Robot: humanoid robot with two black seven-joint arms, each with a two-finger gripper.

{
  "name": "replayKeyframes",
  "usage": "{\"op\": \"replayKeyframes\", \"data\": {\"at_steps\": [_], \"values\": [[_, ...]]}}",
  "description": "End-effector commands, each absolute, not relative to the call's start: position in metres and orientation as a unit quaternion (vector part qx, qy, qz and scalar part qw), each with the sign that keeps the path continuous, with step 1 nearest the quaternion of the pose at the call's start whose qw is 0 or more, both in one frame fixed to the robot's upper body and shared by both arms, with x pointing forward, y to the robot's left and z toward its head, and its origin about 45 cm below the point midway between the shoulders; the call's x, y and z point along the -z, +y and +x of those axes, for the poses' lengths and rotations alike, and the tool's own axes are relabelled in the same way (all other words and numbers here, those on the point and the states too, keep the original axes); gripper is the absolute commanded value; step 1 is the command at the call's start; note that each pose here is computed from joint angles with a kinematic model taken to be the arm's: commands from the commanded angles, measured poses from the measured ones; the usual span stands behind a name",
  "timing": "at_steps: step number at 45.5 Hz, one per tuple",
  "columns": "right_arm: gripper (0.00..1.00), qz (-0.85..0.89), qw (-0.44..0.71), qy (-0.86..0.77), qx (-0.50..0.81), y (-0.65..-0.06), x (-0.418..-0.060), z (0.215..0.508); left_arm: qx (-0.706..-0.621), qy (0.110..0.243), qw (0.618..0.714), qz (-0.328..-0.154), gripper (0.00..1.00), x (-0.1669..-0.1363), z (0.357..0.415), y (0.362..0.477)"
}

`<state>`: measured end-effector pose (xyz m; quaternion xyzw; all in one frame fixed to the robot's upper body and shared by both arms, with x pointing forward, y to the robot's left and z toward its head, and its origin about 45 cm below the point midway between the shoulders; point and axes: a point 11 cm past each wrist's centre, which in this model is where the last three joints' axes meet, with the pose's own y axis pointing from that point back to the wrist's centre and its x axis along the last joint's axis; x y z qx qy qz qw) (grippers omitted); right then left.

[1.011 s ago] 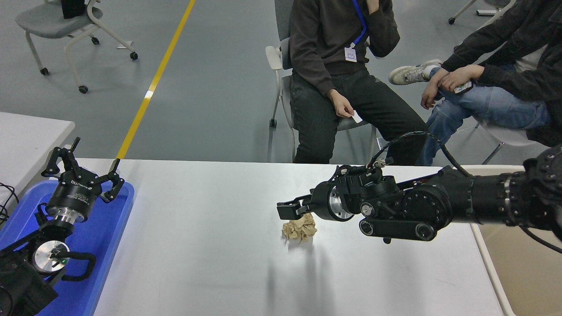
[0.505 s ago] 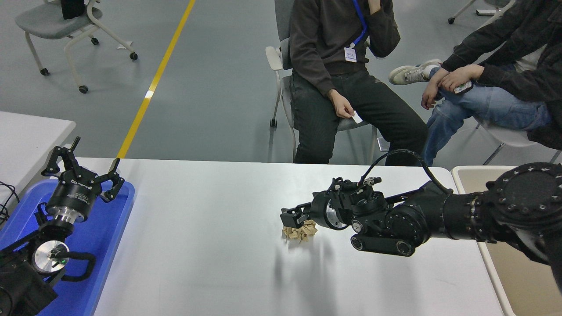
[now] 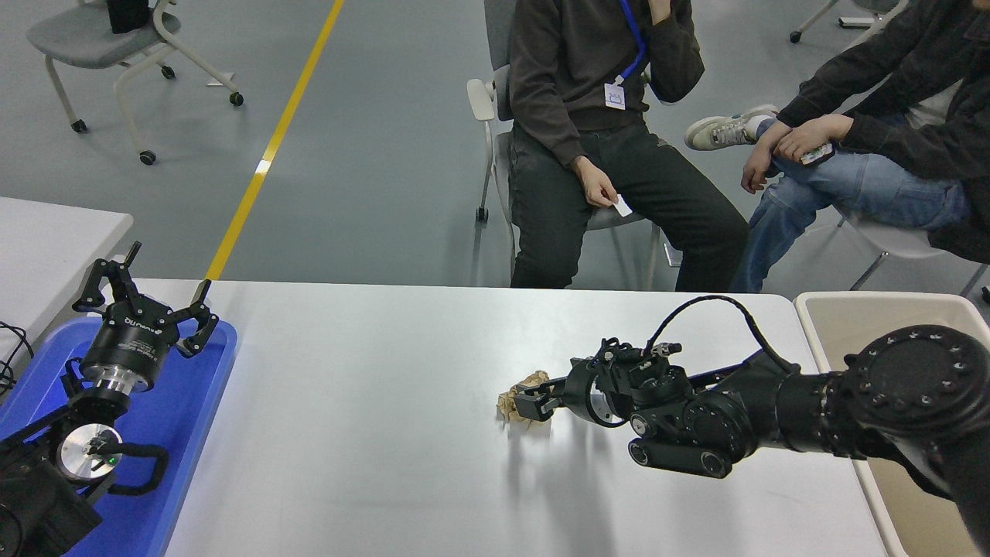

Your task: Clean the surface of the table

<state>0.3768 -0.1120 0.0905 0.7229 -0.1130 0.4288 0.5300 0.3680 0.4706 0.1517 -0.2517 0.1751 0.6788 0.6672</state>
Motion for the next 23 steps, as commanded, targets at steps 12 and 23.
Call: {"op": "replayKeyframes", "data": {"at_steps": [12,23], "values": [[0.99,0.730,0.524,-0.121,-0.422,-0.109,-0.090,0.375,-0.6787,0.175,0.6676,-0.251,1.00,-0.1516,0.3680,0.470],[0.99,0.765,0.477,-0.123,-0.415,-0.079,-0.107,0.368,-0.6786,0.175,0.6674,-0.252,1.00,-0.1522,0.3685,0.470]]}}
